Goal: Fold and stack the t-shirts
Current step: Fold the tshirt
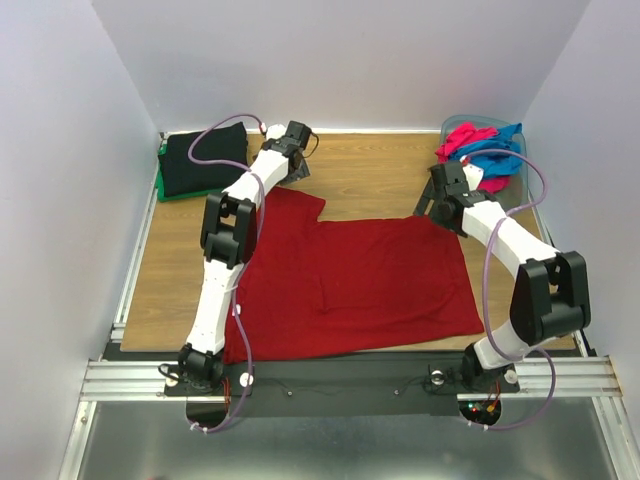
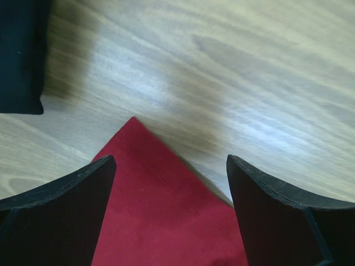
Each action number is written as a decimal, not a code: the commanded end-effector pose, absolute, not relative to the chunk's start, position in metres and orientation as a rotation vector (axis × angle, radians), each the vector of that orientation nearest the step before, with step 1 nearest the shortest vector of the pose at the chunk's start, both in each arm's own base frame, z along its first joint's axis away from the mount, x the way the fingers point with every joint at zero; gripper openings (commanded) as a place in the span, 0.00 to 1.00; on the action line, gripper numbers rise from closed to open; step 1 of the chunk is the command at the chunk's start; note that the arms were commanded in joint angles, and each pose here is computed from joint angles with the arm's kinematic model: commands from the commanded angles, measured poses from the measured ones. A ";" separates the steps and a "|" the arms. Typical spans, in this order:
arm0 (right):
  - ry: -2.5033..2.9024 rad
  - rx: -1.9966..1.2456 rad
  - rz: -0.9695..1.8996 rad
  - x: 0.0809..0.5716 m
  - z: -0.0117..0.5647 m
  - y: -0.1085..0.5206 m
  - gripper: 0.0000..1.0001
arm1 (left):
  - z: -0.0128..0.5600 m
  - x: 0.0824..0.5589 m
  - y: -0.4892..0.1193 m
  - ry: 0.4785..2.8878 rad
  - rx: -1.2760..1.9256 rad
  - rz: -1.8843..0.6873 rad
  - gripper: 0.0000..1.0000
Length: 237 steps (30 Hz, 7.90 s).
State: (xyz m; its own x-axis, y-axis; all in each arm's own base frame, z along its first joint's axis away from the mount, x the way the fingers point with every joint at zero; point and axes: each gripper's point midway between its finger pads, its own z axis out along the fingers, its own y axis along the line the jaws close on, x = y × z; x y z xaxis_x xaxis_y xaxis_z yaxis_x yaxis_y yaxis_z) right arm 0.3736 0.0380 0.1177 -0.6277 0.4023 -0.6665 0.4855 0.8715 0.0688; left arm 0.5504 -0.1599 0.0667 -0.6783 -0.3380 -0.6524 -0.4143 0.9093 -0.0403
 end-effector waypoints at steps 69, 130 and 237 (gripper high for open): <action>2.307 0.736 -0.316 0.417 0.070 0.032 0.00 | 0.163 0.382 -0.140 2.139 -0.436 -0.276 0.00; 2.234 0.770 -0.139 0.266 0.109 0.018 1.00 | 0.151 0.169 -0.148 2.282 -0.599 -0.782 0.98; 2.387 0.701 0.072 0.324 0.036 0.046 1.00 | 0.022 0.217 -0.150 2.553 -0.584 -0.234 0.98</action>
